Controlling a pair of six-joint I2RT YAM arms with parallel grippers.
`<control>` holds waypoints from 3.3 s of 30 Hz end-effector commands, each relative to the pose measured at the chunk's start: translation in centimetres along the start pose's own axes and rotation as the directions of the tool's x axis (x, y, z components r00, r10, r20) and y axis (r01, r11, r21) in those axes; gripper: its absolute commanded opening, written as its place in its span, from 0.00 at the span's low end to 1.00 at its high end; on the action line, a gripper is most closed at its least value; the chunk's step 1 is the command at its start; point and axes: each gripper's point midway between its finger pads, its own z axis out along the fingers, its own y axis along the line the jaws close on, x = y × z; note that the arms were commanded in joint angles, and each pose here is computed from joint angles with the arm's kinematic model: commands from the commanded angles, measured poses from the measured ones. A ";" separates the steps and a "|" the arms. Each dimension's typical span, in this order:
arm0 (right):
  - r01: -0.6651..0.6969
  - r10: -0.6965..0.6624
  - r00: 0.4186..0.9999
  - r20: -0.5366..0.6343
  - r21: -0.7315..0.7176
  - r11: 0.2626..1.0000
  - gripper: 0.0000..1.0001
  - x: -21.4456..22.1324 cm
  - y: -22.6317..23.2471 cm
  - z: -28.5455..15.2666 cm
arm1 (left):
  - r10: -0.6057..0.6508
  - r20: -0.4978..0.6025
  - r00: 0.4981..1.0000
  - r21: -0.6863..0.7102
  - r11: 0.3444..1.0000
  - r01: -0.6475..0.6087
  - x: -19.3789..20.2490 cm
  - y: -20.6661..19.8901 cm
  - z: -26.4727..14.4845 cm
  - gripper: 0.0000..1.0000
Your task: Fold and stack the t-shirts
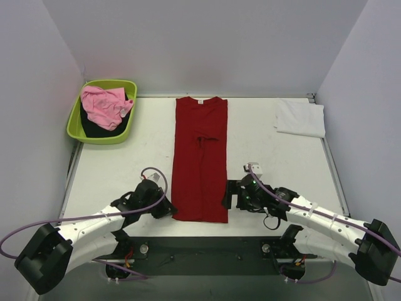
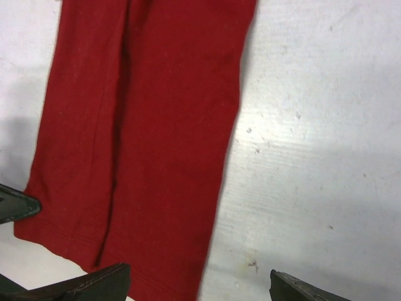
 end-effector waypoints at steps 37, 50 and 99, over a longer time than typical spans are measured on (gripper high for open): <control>-0.157 0.164 0.981 -0.100 0.077 0.985 0.22 8.3 -1.6 2.4 | 0.030 0.020 0.999 0.003 1.000 -0.030 1.4 -0.7 -0.5 0.00; -0.103 0.110 0.989 -0.095 0.078 0.992 0.00 8.6 -0.9 1.9 | 0.055 -0.006 0.998 0.004 0.999 -0.055 4.4 -0.4 -0.1 0.00; -0.074 0.059 0.979 0.195 0.070 0.995 0.00 -12.6 3.1 2.9 | 0.135 0.270 0.953 0.038 0.988 -0.151 -11.7 -11.9 -1.3 0.00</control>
